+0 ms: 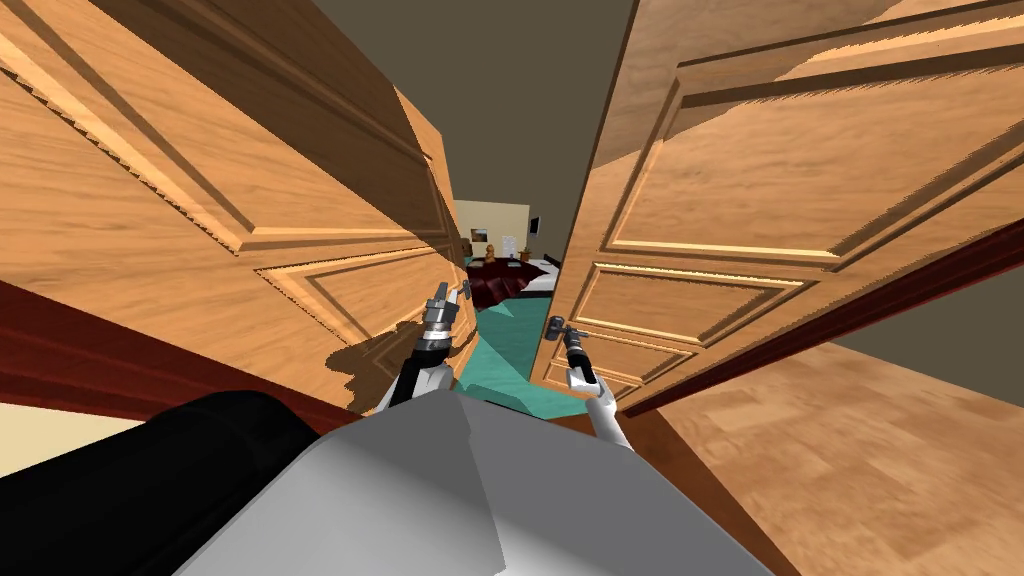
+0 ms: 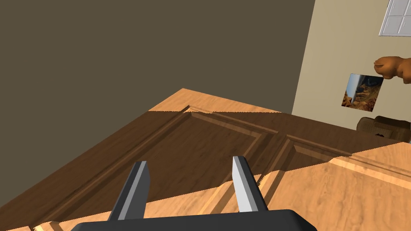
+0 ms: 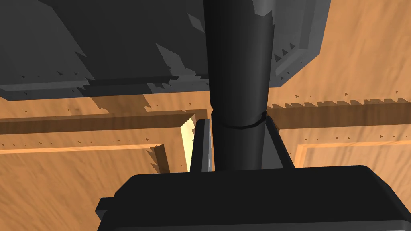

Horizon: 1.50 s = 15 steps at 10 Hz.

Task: Push the door open

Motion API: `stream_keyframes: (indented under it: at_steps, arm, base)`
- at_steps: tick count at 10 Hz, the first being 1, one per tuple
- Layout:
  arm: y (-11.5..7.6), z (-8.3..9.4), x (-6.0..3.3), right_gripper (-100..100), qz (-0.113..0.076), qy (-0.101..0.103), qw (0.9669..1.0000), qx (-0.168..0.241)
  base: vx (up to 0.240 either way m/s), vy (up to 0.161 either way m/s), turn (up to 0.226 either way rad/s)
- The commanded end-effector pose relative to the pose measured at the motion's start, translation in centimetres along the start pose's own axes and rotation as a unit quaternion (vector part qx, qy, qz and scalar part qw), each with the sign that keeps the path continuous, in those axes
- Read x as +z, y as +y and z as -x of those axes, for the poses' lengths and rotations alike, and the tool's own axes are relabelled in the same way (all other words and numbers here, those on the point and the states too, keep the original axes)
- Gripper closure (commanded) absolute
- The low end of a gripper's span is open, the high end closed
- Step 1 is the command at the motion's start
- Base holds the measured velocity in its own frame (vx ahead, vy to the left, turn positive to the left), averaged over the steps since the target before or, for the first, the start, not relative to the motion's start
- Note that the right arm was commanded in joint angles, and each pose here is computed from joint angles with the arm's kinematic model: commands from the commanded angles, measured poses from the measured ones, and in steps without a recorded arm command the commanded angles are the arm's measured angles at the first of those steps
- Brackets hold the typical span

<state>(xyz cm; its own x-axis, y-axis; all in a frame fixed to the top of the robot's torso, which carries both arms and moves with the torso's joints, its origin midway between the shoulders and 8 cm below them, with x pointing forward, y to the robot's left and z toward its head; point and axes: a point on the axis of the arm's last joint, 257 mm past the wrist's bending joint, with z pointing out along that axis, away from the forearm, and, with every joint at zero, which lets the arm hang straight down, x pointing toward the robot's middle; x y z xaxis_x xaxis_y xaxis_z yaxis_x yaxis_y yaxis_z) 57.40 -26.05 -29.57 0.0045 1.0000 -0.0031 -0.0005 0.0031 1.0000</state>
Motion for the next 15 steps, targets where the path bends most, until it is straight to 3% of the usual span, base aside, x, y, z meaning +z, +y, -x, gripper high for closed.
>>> stream_keyframes:
  at_steps: [1, 10, 11, 12, 15]
  arm:
    - [0.6, 1.6, 0.19, 100, 0.004, -0.014, 0.9999, -0.003]
    - [0.3, 6.3, -0.08, 100, 0.0, -0.064, 0.9979, 0.001]
    - [0.0, 6.0, -0.15, 100, -0.004, -0.061, 0.9981, 0.001]
    - [0.3, 7.1, -0.18, 100, -0.002, -0.071, 0.9975, -0.001]
    - [0.4, 8.2, -0.27, 100, 0.0, -0.082, 0.9966, -0.004]
  base:
    - [0.131, 0.112, -0.055]
    - [0.159, 0.117, -0.072]
    - [0.088, 0.057, -0.05]
    - [0.13, 0.019, -0.066]
    - [0.15, 0.041, -0.049]
